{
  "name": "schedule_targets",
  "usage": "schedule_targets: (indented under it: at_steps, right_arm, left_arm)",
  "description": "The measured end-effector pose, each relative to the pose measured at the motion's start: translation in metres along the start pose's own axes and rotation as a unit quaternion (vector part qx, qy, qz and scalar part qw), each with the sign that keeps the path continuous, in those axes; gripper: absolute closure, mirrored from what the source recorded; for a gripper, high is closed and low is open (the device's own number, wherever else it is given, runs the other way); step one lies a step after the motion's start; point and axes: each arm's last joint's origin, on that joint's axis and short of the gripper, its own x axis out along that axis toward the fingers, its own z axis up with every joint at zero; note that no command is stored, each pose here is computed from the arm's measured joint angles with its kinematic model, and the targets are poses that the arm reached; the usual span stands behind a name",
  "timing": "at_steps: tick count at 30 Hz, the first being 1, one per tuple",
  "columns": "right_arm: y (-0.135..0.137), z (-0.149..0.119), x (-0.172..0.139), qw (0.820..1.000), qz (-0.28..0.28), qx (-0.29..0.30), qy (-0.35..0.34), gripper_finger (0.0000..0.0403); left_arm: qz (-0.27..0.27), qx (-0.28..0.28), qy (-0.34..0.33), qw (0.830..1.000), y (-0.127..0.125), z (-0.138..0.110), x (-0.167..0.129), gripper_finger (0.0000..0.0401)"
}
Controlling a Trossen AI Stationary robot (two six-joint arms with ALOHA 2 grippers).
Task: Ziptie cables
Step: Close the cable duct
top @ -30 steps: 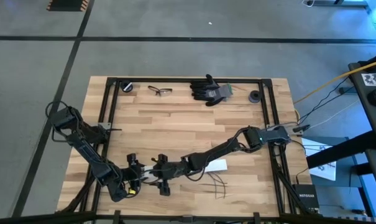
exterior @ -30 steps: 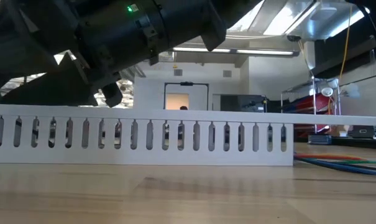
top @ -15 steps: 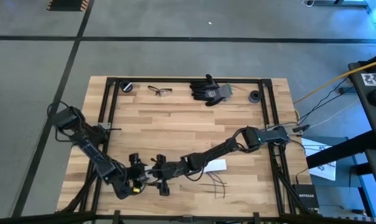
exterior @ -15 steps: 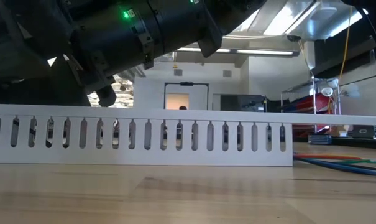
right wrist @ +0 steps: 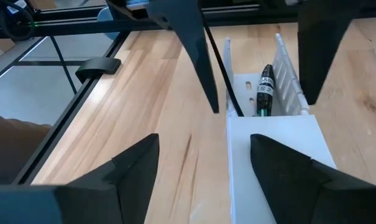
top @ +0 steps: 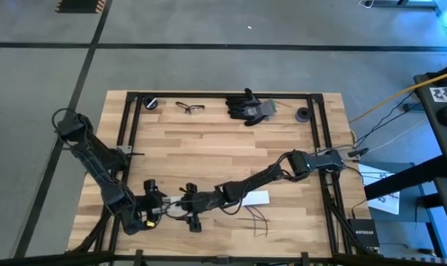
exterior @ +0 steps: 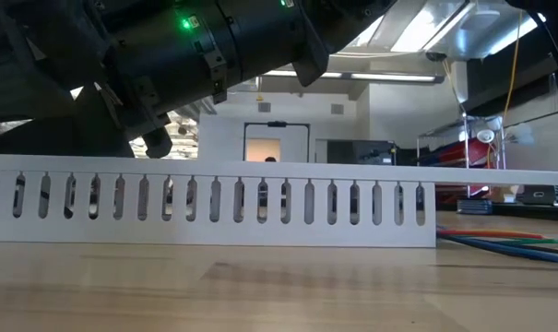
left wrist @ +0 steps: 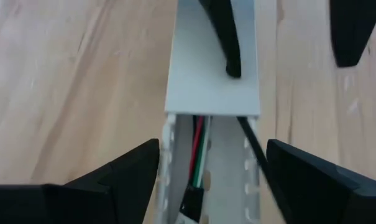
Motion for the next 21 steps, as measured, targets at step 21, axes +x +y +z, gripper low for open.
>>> schedule_targets:
  at_steps: [21]
  right_arm:
    - [0.009, 0.033, -0.04, 0.998, -0.006, 0.0, 0.06, 0.0165]
  left_arm:
    - [-0.01, -0.032, -0.032, 0.999, 0.003, -0.013, 0.007, 0.0212]
